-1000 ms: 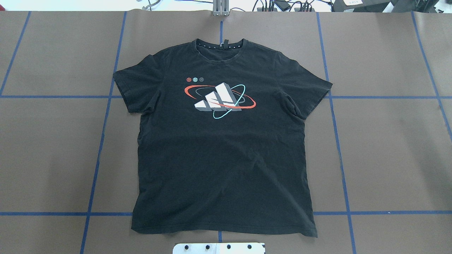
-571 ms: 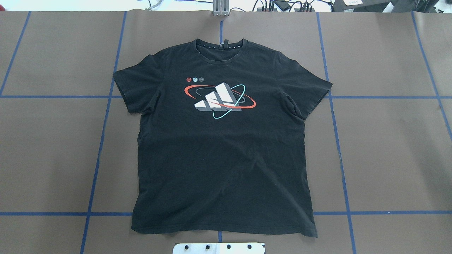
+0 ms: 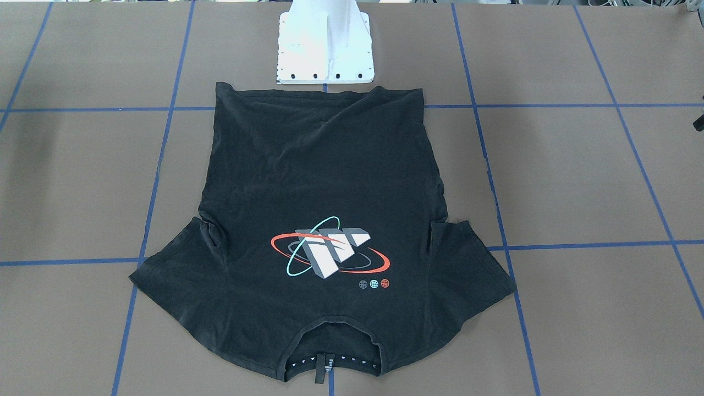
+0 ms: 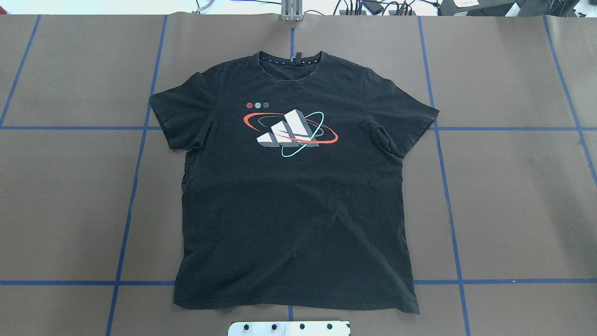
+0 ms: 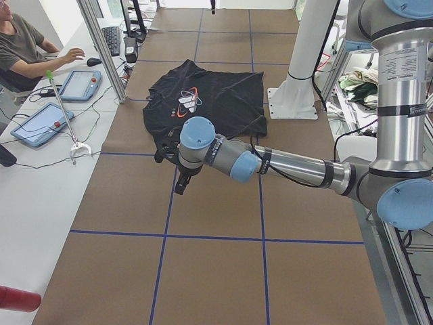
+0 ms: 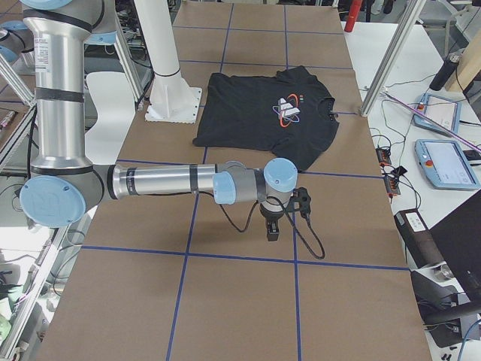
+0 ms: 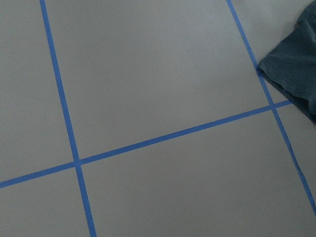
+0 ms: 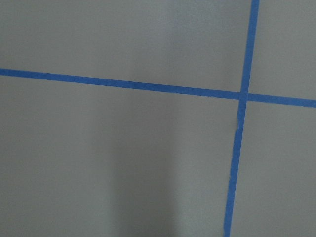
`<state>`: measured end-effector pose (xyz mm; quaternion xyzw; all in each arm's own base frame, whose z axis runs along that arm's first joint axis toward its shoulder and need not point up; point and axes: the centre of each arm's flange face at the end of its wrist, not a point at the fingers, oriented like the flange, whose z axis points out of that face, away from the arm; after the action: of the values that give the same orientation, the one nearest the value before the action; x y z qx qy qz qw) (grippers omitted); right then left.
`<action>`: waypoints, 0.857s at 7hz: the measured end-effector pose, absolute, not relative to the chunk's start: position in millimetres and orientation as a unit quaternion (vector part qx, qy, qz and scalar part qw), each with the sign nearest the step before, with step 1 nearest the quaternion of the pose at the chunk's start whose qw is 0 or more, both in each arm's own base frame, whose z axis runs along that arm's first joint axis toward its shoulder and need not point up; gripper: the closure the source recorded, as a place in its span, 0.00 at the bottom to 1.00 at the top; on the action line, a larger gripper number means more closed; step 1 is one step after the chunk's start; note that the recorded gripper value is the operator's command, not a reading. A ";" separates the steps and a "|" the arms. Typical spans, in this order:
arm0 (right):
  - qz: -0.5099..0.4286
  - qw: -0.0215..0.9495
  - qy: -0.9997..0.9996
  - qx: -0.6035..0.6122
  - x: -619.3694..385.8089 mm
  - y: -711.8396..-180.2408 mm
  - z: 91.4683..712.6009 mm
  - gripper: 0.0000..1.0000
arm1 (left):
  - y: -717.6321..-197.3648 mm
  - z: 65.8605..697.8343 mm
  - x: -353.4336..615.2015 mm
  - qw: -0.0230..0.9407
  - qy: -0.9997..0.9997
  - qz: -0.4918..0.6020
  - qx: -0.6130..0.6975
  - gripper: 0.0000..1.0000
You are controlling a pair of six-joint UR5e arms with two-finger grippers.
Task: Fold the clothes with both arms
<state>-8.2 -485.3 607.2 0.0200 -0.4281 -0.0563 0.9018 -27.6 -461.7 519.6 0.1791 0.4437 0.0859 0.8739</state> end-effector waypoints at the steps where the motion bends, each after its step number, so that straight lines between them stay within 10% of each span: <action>1: -0.071 0.893 -0.443 0.024 -22.0 -488.8 602.5 0.00 | -453.2 520.9 -27.7 0.873 0.445 0.087 0.179 0.01; 6: 0.019 0.881 -0.473 -0.010 -177.8 -613.7 532.2 0.02 | -449.3 527.8 -26.0 0.873 0.443 0.090 0.181 0.01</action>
<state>-177.8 -613.7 532.2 -0.0100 -0.4733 0.0192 0.8806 -26.0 -449.3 527.8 0.1813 0.4434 0.0896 0.8732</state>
